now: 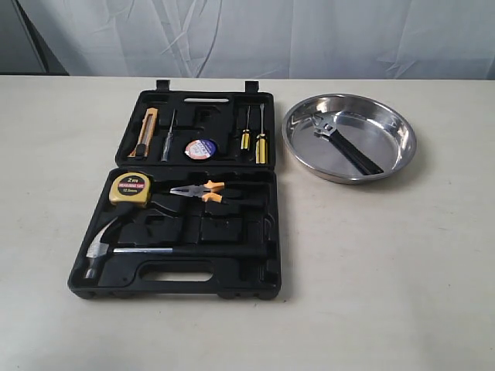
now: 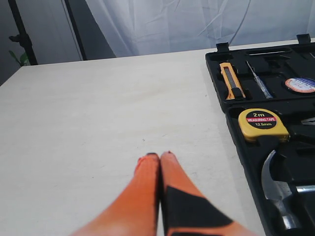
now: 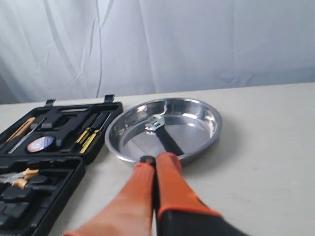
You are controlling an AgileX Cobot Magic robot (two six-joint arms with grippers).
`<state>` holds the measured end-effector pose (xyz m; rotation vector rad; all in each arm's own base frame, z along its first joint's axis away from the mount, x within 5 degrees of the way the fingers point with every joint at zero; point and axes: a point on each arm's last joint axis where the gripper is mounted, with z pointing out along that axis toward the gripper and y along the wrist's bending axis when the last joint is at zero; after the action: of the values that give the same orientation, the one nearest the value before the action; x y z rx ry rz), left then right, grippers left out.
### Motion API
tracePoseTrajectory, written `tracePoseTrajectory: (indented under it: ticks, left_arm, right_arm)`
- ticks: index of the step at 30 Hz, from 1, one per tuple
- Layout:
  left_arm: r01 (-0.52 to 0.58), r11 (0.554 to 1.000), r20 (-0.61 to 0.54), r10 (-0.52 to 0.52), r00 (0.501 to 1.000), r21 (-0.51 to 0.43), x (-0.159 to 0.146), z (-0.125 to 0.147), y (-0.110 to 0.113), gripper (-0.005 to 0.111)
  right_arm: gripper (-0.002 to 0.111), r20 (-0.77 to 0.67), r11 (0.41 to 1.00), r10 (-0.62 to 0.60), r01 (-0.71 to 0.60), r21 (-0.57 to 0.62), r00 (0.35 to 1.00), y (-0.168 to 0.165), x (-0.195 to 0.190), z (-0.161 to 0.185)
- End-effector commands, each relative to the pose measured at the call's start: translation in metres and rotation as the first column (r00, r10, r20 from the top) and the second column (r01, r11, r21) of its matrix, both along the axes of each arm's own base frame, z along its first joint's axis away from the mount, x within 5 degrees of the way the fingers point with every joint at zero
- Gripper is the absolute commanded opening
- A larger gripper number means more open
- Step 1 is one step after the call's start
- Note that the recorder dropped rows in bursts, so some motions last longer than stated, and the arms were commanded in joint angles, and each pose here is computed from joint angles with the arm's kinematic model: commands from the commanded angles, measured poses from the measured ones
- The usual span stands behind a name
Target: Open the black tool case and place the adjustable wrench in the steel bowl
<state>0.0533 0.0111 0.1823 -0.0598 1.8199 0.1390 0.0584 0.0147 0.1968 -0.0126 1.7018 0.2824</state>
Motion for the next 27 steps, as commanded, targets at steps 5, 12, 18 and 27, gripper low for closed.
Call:
tracePoseTrajectory:
  ticks: [5, 12, 18, 27]
  left_arm:
    - [-0.001, 1.000, 0.015, 0.001, 1.000, 0.003, 0.0000, 0.0020, 0.0000, 0.000]
    - [-0.001, 1.000, 0.015, 0.001, 1.000, 0.003, 0.0000, 0.0020, 0.0000, 0.000]
    - [-0.001, 1.000, 0.015, 0.001, 1.000, 0.003, 0.0000, 0.0020, 0.0000, 0.000]
    - [-0.001, 1.000, 0.015, 0.001, 1.000, 0.003, 0.0000, 0.0020, 0.0000, 0.000]
  right_arm:
    - [-0.001, -0.005, 0.992, -0.122, 0.122, -0.007, 0.992, -0.0060, -0.0029, -0.0033]
    - [-0.001, -0.007, 0.993, -0.121, 0.121, -0.007, 0.993, -0.0059, -0.0029, -0.0035]
    - [-0.001, -0.005, 0.992, -0.122, 0.122, -0.007, 0.992, -0.0060, -0.0029, -0.0033]
    - [-0.001, -0.005, 0.992, -0.122, 0.122, -0.007, 0.992, -0.0060, -0.0029, -0.0033]
